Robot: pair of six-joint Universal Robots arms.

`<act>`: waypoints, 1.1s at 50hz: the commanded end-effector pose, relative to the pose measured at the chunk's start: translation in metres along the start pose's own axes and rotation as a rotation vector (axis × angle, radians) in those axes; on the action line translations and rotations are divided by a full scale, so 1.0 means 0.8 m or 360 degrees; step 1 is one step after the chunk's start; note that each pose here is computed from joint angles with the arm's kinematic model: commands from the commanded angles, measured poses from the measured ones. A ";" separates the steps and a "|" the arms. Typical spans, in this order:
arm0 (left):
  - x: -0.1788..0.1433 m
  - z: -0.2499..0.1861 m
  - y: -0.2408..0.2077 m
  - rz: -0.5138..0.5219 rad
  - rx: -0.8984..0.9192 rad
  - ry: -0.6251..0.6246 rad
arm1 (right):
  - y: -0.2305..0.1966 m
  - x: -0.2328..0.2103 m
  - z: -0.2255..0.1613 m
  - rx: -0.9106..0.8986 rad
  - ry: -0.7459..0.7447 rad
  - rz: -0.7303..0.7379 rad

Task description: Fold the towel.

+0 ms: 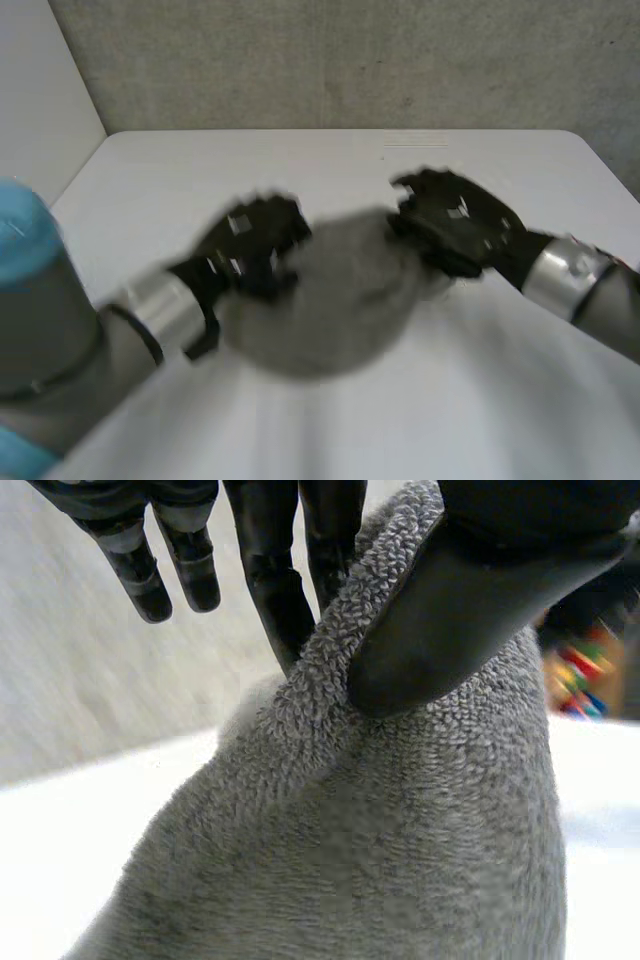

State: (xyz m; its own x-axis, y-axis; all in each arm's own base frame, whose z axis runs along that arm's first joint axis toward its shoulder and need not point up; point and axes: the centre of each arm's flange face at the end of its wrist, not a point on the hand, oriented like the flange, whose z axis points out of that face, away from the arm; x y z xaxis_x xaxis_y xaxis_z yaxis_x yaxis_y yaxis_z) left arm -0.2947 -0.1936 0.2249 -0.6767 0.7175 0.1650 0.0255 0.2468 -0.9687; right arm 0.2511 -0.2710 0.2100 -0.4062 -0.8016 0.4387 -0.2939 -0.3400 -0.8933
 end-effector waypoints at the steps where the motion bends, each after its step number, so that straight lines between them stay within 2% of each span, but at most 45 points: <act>1: 0.022 -0.012 0.098 0.0140 -0.0424 0.0094 | 0.041 0.003 -0.046 -0.0317 -0.0060 -0.0197; 7: 0.012 -0.007 0.090 0.0188 -0.0424 0.0060 | 0.025 -0.014 -0.054 -0.0404 -0.0245 -0.0107; 13: 0.000 -0.006 0.050 0.0203 -0.0296 -0.0004 | -0.012 -0.024 -0.040 -0.0380 -0.0330 0.0163; 19: -0.005 -0.006 0.032 0.0214 -0.0224 -0.0032 | -0.032 0.016 -0.022 -0.0341 -0.0167 0.0470; 24: -0.010 -0.002 0.021 0.0226 -0.0182 -0.0040 | -0.012 0.052 0.000 -0.0462 0.0059 0.0640; 28: -0.012 0.003 0.017 0.0233 -0.0166 -0.0042 | -0.006 0.061 0.021 -0.0562 0.0196 0.0617; 37: -0.052 0.034 0.043 0.0160 -0.0311 -0.0109 | 0.019 0.035 0.056 -0.0724 0.0088 0.0676; 43: -0.052 0.037 0.071 0.0065 -0.0486 -0.0015 | 0.028 0.013 0.079 -0.0761 -0.0024 0.0694; 47: -0.037 0.028 0.086 -0.0007 -0.0606 0.0106 | 0.032 0.003 0.089 -0.0781 -0.0086 0.0661; 55: -0.025 0.019 0.093 -0.0033 -0.0653 0.0147 | 0.042 -0.019 0.080 -0.0918 -0.0252 0.0594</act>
State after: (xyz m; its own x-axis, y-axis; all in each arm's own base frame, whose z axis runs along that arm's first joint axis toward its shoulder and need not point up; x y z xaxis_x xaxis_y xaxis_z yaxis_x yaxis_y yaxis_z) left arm -0.2896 -0.2080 0.1464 -0.6225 0.7546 0.2076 0.3096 0.4811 -0.8202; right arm 0.3053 -0.3127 0.1767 -0.5079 -0.8600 0.0497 -0.5172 0.2584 -0.8159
